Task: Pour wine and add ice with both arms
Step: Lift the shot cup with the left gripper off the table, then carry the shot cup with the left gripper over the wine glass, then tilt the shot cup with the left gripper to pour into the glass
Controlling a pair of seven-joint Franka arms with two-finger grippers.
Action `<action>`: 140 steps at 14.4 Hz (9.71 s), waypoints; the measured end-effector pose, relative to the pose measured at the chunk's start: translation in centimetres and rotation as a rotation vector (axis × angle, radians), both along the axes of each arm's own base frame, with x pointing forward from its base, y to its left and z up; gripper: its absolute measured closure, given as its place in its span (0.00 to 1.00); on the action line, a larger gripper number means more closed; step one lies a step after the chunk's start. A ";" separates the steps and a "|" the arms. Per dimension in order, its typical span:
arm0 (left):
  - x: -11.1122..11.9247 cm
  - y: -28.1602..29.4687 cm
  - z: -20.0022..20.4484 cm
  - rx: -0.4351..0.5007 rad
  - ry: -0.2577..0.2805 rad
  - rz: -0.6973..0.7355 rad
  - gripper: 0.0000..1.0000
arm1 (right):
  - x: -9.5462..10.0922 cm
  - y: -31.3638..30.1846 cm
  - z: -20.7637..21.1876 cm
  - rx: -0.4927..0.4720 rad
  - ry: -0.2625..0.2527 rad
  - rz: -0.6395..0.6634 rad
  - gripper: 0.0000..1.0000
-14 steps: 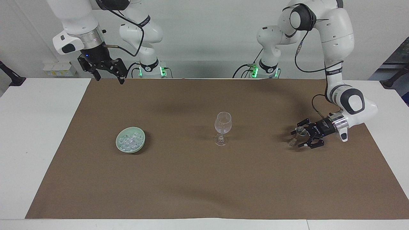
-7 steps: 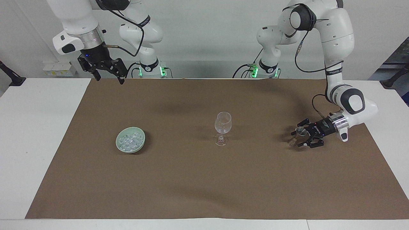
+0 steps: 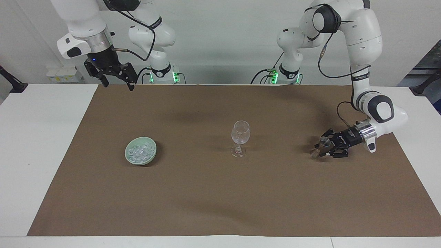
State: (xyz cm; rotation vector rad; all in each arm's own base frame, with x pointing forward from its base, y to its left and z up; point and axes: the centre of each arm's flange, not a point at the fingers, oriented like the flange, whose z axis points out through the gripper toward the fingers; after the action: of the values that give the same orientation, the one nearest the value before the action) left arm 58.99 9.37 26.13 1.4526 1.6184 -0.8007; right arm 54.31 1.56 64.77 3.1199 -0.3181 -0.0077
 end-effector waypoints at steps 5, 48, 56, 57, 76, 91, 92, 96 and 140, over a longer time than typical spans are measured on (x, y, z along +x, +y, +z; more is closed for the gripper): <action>0.0 0.0 0.0 -0.001 0.000 -0.001 0.78 | 0.2 -0.3 0.1 0.000 -0.017 -0.006 0.00; -0.1 -22.3 20.5 0.149 0.144 -0.017 0.78 | 0.4 -0.4 0.3 0.001 -0.035 -0.007 0.00; -2.0 -28.3 20.9 0.244 0.152 -0.047 0.78 | 0.2 -1.2 0.1 0.000 -0.013 -0.022 0.00; -2.0 -28.5 20.9 0.259 0.154 -0.037 0.78 | 0.2 -1.2 0.1 0.000 -0.013 -0.022 0.00; -3.5 -34.4 21.6 0.524 0.029 -0.033 0.78 | 0.2 -1.2 0.1 0.000 -0.013 -0.021 0.00; -4.5 -37.0 22.1 0.688 -0.094 -0.064 0.78 | 0.2 -1.2 0.1 0.000 -0.013 -0.021 0.00; -4.5 -37.2 22.1 0.705 -0.106 -0.065 0.78 | 0.2 -1.2 0.1 0.000 -0.013 -0.021 0.00; -4.7 -37.9 22.4 0.743 -0.136 -0.054 0.78 | 0.2 -1.2 0.1 0.000 -0.013 -0.021 0.00; -6.5 -41.9 21.9 1.030 -0.383 -0.184 0.78 | 0.2 -1.1 0.1 0.000 -0.013 -0.020 0.00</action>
State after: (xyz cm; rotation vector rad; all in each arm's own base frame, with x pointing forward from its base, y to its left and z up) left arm 52.49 -32.55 47.98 2.2918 1.6538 0.3260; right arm 54.52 0.47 64.82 3.1183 -0.3490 0.0126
